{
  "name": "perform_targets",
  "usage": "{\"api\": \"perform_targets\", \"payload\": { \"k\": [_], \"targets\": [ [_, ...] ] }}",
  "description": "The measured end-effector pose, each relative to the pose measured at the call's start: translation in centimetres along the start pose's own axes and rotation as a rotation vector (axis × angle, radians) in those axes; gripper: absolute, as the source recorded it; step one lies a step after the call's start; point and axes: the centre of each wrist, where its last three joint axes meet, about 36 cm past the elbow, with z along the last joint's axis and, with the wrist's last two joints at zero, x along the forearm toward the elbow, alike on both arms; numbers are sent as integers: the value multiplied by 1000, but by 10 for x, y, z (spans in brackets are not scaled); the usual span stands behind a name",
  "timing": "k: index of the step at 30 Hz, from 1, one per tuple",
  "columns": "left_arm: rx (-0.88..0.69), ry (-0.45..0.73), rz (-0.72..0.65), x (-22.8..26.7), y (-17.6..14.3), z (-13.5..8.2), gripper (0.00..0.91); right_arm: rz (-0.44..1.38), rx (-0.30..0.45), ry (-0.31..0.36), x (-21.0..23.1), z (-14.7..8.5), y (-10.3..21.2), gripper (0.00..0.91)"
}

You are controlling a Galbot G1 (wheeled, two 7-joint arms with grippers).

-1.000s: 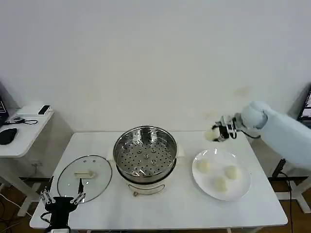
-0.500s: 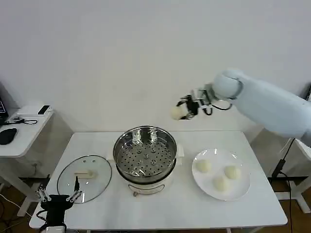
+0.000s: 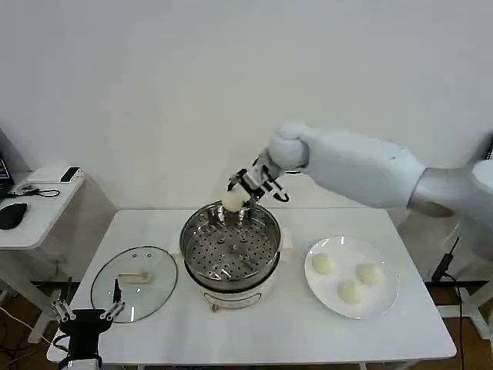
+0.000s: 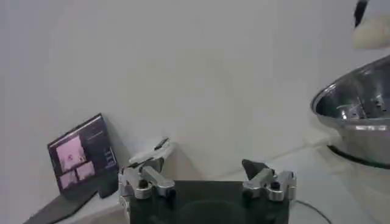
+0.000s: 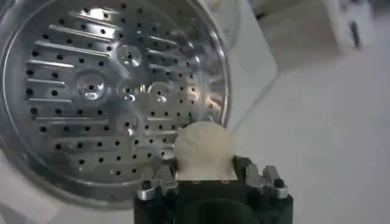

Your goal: Take steamed baozi put them in steamer then cover it.

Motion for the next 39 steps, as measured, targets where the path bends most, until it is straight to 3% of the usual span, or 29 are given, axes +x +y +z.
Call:
{"api": "perform_targets", "payload": {
  "k": [10,18,24,29,39],
  "targets": [
    [11,9,-4,6,-2,-3,907,-55,239,-8,-43,-13,1,625],
    [13,9,-5,8,-3,-4,907,-82,355,3,-67,-11,1,625],
    [13,6,-3,8,-3,-5,907,-87,401,5,-79,-9,0,625],
    [15,5,-2,8,-3,-5,907,-95,425,3,-85,-10,0,907],
    [21,1,6,11,-7,-9,907,-93,445,10,-76,-5,-2,907]
  ]
}}
